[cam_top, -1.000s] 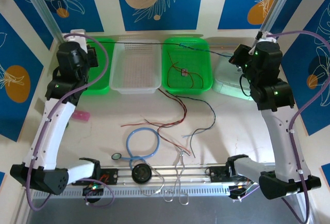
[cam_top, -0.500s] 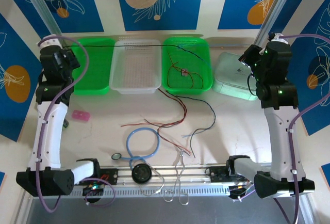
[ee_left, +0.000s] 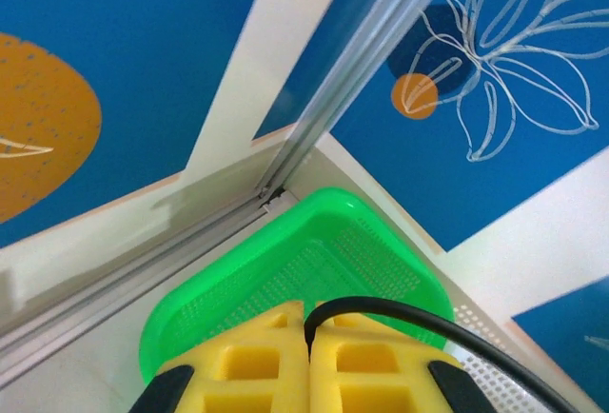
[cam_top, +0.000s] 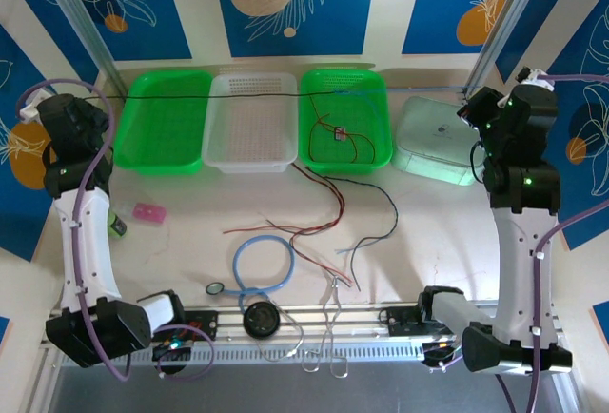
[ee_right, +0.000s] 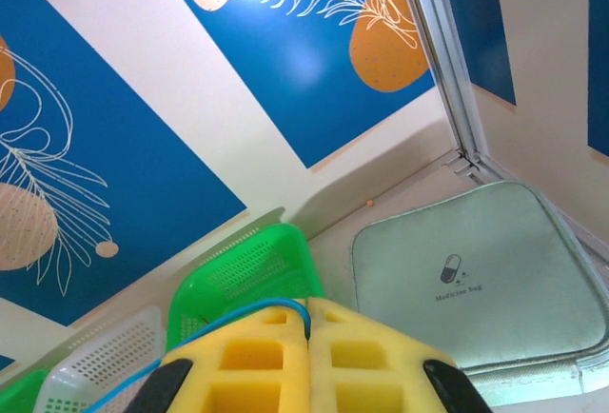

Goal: Untangle the cables

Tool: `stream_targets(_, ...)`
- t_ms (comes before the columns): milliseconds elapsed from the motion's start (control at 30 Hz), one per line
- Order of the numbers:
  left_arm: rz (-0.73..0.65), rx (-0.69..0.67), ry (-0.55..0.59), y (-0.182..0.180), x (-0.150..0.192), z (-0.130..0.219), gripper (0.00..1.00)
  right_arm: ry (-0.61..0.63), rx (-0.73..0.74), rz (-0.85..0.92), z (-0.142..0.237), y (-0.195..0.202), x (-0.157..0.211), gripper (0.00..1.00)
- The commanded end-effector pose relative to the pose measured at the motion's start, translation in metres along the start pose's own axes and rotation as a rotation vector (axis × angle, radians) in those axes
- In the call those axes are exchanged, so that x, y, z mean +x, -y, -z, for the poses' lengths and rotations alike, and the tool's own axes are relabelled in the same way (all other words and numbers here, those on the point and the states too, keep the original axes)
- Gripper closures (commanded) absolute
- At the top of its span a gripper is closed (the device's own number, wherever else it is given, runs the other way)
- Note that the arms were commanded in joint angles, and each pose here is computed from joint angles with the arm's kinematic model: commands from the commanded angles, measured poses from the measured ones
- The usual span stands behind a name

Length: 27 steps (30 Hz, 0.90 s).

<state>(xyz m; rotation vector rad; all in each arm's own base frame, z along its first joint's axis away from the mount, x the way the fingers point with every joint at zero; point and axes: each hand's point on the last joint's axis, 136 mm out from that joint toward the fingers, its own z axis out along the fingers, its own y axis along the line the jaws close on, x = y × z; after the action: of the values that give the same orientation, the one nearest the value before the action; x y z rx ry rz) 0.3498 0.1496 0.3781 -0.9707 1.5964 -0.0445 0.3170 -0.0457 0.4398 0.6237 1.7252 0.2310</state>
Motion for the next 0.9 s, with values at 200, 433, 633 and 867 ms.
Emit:
stream_targets(200,0.167,0.0,0.081,-0.015,-0.032,0.004,1.0,0.014,-0.041,0.003,0.013,-0.006,-0.008,1.0)
stream_targets(433,0.194,0.194,0.01,0.025,-0.031,-0.001,1.0,-0.076,-0.208,-0.004,0.013,-0.042,-0.004,1.0)
stream_targets(633,0.205,0.328,-0.028,0.057,-0.037,0.005,1.0,-0.058,-0.21,-0.014,0.012,-0.044,-0.009,1.0)
stream_targets(867,0.192,0.449,0.047,0.102,-0.085,0.018,1.0,-0.09,-0.237,-0.028,0.009,-0.05,-0.001,1.0)
